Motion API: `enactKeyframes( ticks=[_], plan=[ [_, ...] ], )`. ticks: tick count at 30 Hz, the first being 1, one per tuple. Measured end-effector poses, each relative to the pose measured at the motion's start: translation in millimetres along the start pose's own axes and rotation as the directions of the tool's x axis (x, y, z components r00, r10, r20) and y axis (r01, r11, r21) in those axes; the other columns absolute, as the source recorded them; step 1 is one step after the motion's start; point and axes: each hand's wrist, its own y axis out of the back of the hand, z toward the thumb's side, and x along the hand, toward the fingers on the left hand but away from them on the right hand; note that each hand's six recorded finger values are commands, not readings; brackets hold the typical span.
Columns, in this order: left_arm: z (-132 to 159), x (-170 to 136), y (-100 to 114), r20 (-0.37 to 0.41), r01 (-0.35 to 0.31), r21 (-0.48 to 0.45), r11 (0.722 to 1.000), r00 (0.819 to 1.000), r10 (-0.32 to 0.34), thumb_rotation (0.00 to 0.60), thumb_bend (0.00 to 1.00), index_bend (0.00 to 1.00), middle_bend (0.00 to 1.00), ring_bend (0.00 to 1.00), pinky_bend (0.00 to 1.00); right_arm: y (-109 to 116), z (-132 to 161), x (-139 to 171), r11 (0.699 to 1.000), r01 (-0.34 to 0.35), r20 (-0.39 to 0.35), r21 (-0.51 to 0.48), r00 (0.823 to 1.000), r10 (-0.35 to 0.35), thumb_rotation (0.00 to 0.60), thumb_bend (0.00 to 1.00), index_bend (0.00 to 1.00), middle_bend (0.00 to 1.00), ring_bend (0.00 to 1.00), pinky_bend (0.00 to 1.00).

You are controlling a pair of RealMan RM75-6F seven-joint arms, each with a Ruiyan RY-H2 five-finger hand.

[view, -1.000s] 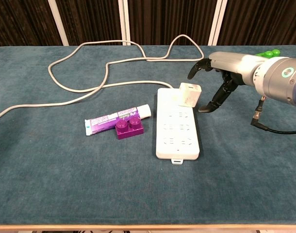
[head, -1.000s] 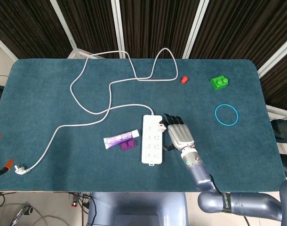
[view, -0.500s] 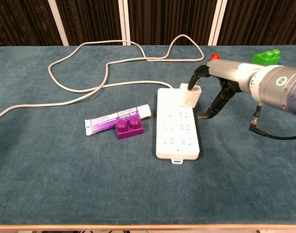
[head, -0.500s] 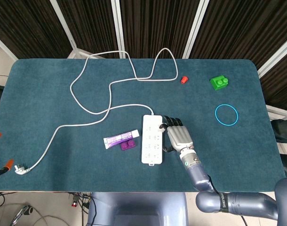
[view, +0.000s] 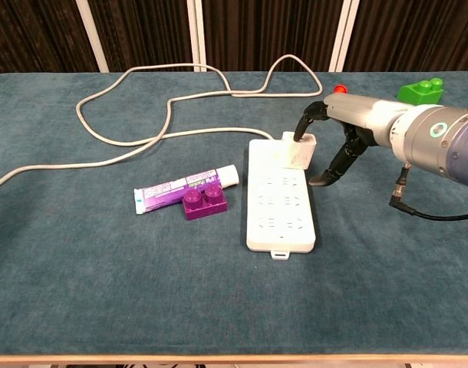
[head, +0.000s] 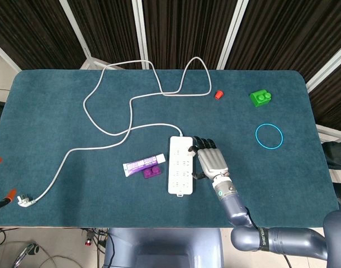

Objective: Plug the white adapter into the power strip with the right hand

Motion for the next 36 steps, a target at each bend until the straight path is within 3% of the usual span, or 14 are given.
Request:
enactKeyframes(
  ticks=[13, 36],
  plan=[
    [-1, 0, 1, -0.003, -0.001, -0.003, 1.0, 1.0, 0.001, 0.6, 0.17, 0.2, 0.01, 0.0, 0.08, -6, 10, -3, 1.0, -0.008, -0.018, 0.014, 1.0, 0.009, 0.6, 0.28, 0.32, 0.02, 0.06, 0.04],
    [-1, 0, 1, -0.002, -0.003, -0.002, 1.0, 1.0, 0.003, 0.6, 0.17, 0.2, 0.01, 0.0, 0.08, -11, -4, -7, 1.0, -0.026, 0.021, 0.008, 0.999, 0.026, 0.6, 0.28, 0.32, 0.02, 0.06, 0.04]
  ],
)
